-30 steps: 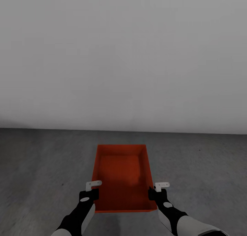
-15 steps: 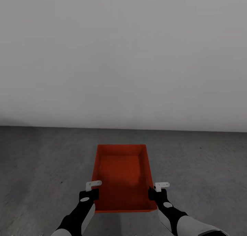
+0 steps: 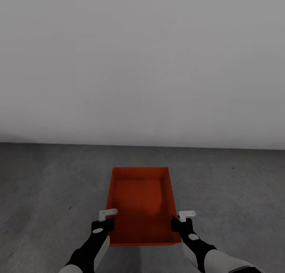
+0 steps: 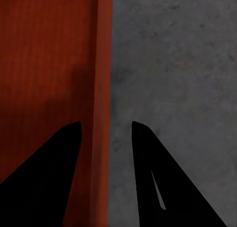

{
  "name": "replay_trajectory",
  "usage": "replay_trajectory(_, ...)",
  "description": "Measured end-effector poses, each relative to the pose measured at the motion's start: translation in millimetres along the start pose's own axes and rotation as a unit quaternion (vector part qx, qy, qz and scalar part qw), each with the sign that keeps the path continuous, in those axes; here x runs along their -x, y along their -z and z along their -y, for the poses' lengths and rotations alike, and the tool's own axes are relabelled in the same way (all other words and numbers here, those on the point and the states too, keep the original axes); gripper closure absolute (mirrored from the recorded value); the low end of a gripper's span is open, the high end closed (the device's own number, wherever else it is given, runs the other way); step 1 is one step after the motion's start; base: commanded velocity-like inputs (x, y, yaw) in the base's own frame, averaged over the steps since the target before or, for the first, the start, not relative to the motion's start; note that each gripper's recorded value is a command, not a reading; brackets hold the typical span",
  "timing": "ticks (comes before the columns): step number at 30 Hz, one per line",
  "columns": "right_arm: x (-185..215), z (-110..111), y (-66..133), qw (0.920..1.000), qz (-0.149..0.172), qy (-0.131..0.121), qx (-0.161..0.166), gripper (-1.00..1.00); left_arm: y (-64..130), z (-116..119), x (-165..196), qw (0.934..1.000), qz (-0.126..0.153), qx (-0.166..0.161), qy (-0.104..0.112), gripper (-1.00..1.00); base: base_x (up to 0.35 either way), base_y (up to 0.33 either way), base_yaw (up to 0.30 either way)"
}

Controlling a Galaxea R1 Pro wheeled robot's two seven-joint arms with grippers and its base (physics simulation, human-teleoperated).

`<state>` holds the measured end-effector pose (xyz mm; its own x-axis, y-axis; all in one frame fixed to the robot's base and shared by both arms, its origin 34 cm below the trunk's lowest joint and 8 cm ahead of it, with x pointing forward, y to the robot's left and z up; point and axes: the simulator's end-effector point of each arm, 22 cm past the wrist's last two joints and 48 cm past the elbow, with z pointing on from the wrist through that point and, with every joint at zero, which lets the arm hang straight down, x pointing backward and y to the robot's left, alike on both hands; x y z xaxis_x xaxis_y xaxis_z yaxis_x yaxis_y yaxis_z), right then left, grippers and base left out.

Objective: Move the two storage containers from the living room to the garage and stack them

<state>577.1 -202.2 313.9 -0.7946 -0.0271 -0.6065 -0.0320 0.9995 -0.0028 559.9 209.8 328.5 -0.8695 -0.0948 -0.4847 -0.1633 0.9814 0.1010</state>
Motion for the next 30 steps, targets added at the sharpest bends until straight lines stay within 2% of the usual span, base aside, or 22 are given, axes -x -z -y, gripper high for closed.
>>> replay_trajectory(22, -35.7, -0.5, -31.5, 1.0000, 0.000, 0.000, 0.000, 1.00, -36.3, 3.2, -30.8, 1.0000, 0.000, 0.000, 0.000, 1.00, 0.000, 0.000, 0.000)
replay_trajectory(30, -35.5, -0.5, -31.6, 1.0000, 0.001, 0.000, 0.000, 1.00, -36.3, 3.2, -30.3, 1.0000, 0.001, 0.000, 0.000, 1.00, 0.000, 0.000, 0.000)
